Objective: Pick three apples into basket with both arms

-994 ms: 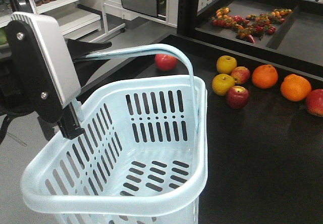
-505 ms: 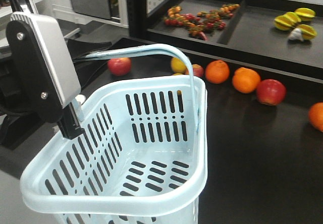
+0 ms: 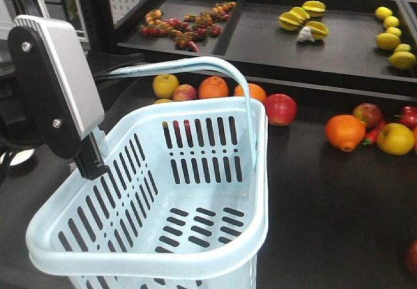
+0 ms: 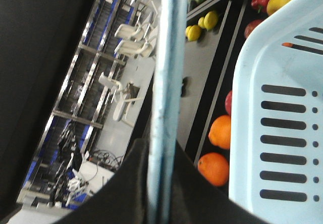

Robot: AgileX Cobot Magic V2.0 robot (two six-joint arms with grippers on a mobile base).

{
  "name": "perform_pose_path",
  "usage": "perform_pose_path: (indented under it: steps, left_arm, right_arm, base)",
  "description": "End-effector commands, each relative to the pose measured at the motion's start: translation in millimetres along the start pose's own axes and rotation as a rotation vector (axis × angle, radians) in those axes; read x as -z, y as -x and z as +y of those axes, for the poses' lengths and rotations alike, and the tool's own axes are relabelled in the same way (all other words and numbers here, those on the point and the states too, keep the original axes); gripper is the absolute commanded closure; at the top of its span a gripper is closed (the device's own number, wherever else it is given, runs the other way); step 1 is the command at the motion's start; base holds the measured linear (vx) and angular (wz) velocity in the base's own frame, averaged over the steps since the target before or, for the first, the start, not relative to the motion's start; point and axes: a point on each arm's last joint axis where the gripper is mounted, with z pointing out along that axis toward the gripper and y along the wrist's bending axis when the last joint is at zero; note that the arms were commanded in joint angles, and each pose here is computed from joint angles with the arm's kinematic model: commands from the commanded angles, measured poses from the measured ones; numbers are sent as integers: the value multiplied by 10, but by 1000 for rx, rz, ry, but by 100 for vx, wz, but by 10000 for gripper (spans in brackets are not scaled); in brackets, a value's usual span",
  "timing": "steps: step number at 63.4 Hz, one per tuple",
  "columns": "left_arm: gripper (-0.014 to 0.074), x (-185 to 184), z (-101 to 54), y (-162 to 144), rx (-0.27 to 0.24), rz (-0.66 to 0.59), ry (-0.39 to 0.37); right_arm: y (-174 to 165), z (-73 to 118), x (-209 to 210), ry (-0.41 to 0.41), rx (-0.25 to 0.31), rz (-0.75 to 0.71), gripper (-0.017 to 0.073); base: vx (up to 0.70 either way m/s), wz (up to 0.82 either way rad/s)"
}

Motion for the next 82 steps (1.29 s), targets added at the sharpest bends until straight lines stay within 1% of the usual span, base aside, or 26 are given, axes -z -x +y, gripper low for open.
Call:
perform_pose_path:
  steps: [1,40,82]
  left_arm:
    - [600,103,188,73,35,-12,108]
    - [600,103,188,73,35,-12,108]
    - [600,103,188,73,35,-12,108]
  right_arm:
    - [15,1,-3,-2,15,-54,568]
    - [15,1,-3,-2,15,-54,568]
    - [15,1,-3,-2,15,-54,568]
  base:
    - [3,-33]
    - [4,-27]
    - [2,-9]
